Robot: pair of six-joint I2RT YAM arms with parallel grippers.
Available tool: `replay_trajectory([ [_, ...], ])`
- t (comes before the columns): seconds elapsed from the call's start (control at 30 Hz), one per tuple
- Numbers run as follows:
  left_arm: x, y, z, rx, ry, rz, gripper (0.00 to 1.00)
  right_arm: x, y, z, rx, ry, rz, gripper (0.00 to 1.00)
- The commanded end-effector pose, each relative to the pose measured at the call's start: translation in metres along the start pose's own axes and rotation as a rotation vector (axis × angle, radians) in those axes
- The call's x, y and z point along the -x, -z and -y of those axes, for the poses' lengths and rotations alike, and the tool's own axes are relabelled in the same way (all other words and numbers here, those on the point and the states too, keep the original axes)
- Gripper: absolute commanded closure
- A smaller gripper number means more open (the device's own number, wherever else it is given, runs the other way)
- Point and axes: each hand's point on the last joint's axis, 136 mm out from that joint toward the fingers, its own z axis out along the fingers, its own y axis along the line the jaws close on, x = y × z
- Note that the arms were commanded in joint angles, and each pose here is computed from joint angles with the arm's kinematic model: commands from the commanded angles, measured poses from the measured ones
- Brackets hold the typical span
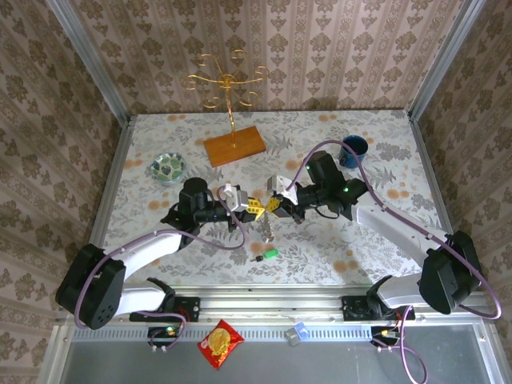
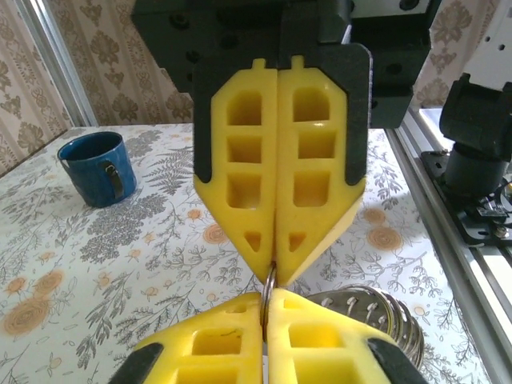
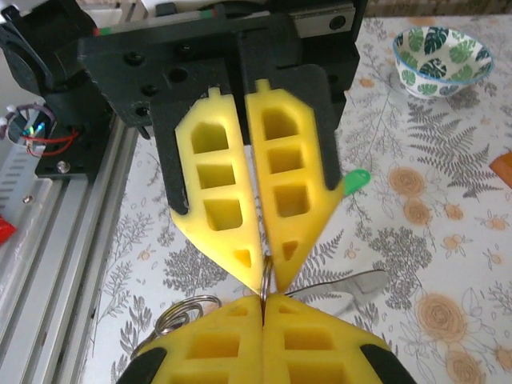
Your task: Put the keys on the keyring
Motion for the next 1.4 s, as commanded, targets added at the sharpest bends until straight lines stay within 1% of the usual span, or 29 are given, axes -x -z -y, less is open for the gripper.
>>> replay_trajectory([
  [0.0, 0.01, -0.001, -0.002, -0.006, -0.053, -0.018, 0.97, 0.012, 0.001, -0.01, 0.042, 0.043, -0.01, 1.0],
  [0.03, 0.01, -0.001, -0.001, -0.011, -0.054, -0.02, 1.0, 0.014, 0.001, -0.011, 0.047, 0.046, -0.007, 1.0],
  [0.13, 0.011, -0.002, 0.0, -0.018, -0.059, -0.019, 1.0, 0.022, 0.002, -0.012, 0.055, 0.049, 0.019, 1.0],
  [0.17, 0.012, -0.002, 0.0, -0.016, -0.063, -0.014, 1.0, 0.025, 0.004, -0.011, 0.042, 0.049, 0.035, 0.97],
  [0.2, 0.014, -0.001, 0.0, -0.011, -0.072, -0.002, 1.0, 0.027, 0.007, -0.007, 0.02, 0.038, 0.062, 0.87],
  [0.23, 0.017, 0.0, 0.0, -0.004, -0.077, 0.016, 1.0, 0.03, 0.012, -0.003, -0.004, 0.03, 0.103, 0.79],
  [0.3, 0.023, 0.002, -0.001, 0.01, -0.079, 0.054, 1.0, 0.032, 0.023, 0.006, -0.058, 0.009, 0.176, 0.71],
  [0.33, 0.026, 0.003, -0.001, 0.012, -0.081, 0.076, 1.0, 0.031, 0.027, 0.01, -0.08, -0.002, 0.201, 0.7],
  [0.43, 0.033, 0.004, -0.001, 0.007, -0.071, 0.126, 1.0, 0.021, 0.028, 0.013, -0.107, -0.021, 0.201, 0.69],
  [0.63, 0.043, 0.006, -0.005, -0.006, -0.048, 0.206, 1.0, 0.007, 0.018, 0.01, -0.079, -0.055, 0.166, 0.68],
  [0.83, 0.041, 0.004, -0.005, -0.023, -0.033, 0.208, 1.0, 0.018, 0.018, 0.007, -0.07, -0.039, 0.202, 0.68],
  [0.97, 0.041, 0.003, -0.004, -0.032, -0.03, 0.208, 1.0, 0.021, 0.017, 0.013, -0.097, -0.04, 0.211, 0.69],
  [1.1, 0.041, 0.003, -0.003, -0.044, -0.032, 0.214, 1.0, 0.023, 0.015, 0.013, -0.1, -0.033, 0.206, 0.71],
  [1.27, 0.042, 0.002, -0.002, -0.056, -0.028, 0.223, 1.0, 0.025, 0.013, 0.011, -0.091, -0.031, 0.215, 0.77],
  [1.37, 0.042, 0.002, -0.002, -0.06, -0.027, 0.227, 1.0, 0.03, 0.013, 0.011, -0.086, -0.032, 0.232, 0.84],
])
